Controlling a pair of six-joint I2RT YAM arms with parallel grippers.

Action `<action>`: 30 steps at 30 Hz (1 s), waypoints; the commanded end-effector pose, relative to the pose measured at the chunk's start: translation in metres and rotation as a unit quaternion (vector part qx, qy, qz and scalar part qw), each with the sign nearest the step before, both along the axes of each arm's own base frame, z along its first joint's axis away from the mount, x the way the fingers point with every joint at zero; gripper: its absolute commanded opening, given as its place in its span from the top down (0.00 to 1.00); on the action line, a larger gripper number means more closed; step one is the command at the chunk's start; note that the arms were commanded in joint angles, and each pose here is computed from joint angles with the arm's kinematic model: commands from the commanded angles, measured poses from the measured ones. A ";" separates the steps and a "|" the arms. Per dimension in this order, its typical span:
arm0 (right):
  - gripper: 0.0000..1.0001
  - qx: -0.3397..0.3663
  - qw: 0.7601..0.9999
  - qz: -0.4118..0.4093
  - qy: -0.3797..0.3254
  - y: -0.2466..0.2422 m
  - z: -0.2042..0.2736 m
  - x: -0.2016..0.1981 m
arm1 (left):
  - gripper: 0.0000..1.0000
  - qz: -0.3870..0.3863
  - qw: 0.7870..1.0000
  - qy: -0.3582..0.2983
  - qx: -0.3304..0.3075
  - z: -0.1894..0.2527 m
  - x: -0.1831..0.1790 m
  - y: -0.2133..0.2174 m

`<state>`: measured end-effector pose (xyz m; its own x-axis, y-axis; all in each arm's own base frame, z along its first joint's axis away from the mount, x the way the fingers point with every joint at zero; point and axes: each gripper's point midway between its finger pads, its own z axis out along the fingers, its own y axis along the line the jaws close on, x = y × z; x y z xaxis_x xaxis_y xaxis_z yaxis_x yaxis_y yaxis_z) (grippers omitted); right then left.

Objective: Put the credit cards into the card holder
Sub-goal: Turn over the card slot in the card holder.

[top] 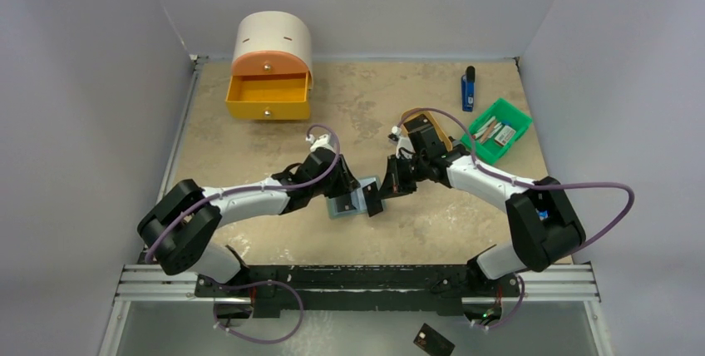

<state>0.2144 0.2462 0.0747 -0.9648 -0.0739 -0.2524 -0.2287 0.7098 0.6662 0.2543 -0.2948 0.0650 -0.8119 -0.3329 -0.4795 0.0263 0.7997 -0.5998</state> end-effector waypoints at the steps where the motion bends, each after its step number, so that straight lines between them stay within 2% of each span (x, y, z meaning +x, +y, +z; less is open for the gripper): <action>1: 1.00 0.012 1.000 0.014 -0.019 0.004 0.010 0.001 | 0.68 -0.007 0.999 -0.030 -0.041 0.028 0.009 -0.012; 8: 1.00 0.007 1.000 0.012 -0.015 0.003 0.004 0.000 | 0.68 -0.018 0.997 -0.036 -0.065 0.032 0.008 -0.020; 18: 1.00 0.009 1.000 0.011 -0.014 0.004 0.004 0.001 | 0.69 -0.015 0.998 -0.027 -0.053 0.020 0.010 -0.020; 21: 1.00 0.010 1.000 0.012 -0.015 0.004 0.005 0.001 | 0.66 -0.013 0.998 -0.031 -0.053 0.022 0.012 -0.020; 25: 1.00 0.010 1.000 0.012 -0.013 0.004 0.004 0.000 | 0.56 -0.010 0.998 -0.032 -0.052 0.022 0.013 -0.019; 30: 1.00 0.015 1.000 0.011 -0.015 0.005 0.006 0.001 | 0.53 -0.011 0.998 -0.031 -0.046 0.019 0.016 -0.021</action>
